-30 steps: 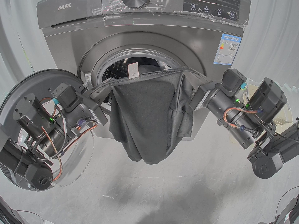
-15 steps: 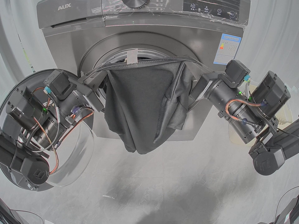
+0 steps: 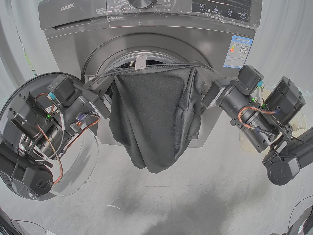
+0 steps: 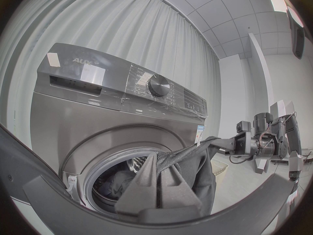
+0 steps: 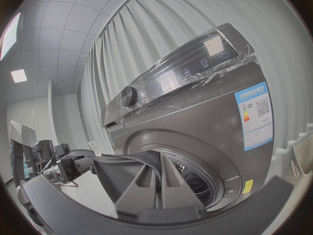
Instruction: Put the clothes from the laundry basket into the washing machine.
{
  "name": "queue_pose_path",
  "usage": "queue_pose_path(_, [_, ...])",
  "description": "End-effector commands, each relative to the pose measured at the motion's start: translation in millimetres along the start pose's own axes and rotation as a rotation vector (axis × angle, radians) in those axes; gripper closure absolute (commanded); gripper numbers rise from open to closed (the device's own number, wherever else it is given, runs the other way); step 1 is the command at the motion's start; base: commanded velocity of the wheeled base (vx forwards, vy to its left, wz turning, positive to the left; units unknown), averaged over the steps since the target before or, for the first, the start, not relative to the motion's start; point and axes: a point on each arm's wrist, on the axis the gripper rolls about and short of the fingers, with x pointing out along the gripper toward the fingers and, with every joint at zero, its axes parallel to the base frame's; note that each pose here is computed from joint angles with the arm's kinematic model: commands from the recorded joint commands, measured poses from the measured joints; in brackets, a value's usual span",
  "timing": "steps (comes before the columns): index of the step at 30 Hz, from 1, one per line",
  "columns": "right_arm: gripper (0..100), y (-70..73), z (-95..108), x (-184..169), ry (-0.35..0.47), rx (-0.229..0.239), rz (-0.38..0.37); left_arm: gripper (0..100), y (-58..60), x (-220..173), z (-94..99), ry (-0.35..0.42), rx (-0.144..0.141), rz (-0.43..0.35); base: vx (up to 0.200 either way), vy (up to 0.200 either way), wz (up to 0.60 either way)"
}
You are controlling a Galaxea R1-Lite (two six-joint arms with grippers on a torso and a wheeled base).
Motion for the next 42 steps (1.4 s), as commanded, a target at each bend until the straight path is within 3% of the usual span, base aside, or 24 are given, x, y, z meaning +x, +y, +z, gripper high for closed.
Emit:
queue_pose_path(1, [100,0.9,-11,-7,0.049,0.008,0.003,100,-6.9,4,-2.8,0.0,-0.012,-0.024,0.0,0.0,0.0])
queue_pose_path(7, [100,8.0,-45,-14,0.167,0.011,0.024,100,-17.7,16,-18.3,0.021,-0.034,-0.06,0.0,0.0,0.0])
queue_pose_path(8, [0,10.0,-48,-16,0.183,0.01,0.03,100,-17.4,18,-18.3,0.017,-0.035,-0.06,0.0,0.0,0.0])
queue_pose_path(13, [0,19.4,-83,-37,0.345,-0.006,0.062,100,-16.8,26,-9.4,-0.03,-0.032,-0.043,0.0,0.0,0.0])
queue_pose_path(14, [0,19.4,-83,-37,0.345,-0.006,0.062,100,-16.8,26,-9.4,-0.03,-0.032,-0.043,0.0,0.0,0.0])
queue_pose_path(23, [0,23.3,-149,-25,0.465,-0.034,0.107,100,-22.1,25,6.5,-0.077,-0.033,-0.06,0.0,0.0,0.0])
queue_pose_path(30, [0,25.1,-186,-8,0.47,-0.034,0.109,100,-23.8,24,12.9,-0.096,-0.034,-0.065,0.0,0.0,0.0])
queue_pose_path(36, [0,26.9,-200,5,0.446,-0.029,0.115,100,-25.6,24,15.8,-0.104,-0.035,-0.072,0.0,0.0,0.0])
queue_pose_path(42, [0,19.8,-212,25,0.401,-0.034,0.09,100,-27.2,23,18.7,-0.112,-0.038,-0.076,0.0,0.0,0.0])
